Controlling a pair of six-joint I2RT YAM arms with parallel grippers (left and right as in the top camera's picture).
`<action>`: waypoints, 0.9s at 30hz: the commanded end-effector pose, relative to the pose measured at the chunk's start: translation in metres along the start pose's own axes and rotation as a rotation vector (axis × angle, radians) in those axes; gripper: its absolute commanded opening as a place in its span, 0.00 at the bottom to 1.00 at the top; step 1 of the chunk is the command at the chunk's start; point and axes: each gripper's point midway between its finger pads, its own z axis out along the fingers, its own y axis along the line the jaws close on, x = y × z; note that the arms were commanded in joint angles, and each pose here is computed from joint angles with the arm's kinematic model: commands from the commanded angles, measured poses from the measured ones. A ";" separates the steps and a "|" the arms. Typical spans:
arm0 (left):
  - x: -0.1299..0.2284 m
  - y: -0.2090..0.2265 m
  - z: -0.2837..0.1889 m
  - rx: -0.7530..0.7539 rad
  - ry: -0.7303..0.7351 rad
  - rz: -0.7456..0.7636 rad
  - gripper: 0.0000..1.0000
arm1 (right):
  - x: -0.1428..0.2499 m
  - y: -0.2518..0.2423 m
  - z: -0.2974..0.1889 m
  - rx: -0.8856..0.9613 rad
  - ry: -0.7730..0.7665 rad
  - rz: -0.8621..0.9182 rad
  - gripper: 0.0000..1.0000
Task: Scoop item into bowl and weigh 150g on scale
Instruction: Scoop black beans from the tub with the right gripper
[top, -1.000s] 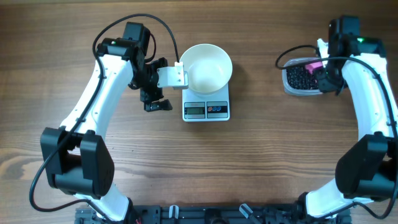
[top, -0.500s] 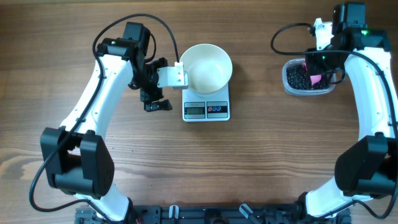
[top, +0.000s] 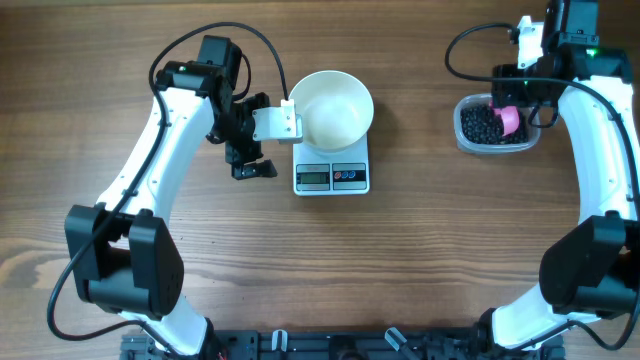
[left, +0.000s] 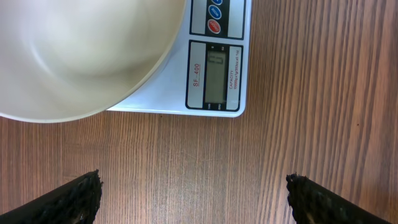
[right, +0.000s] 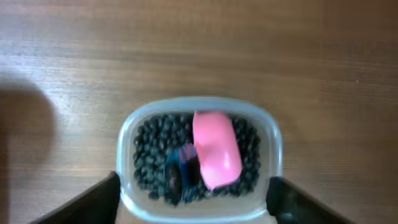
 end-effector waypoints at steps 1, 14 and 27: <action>-0.001 -0.002 0.002 0.014 -0.023 0.010 1.00 | -0.010 0.001 0.007 -0.011 -0.026 0.002 0.86; -0.001 -0.002 0.002 0.014 -0.023 0.010 1.00 | 0.008 -0.003 0.047 0.006 0.084 -0.108 0.38; -0.001 -0.002 0.002 0.014 -0.024 0.010 1.00 | 0.029 -0.015 0.040 0.070 0.173 -0.086 0.28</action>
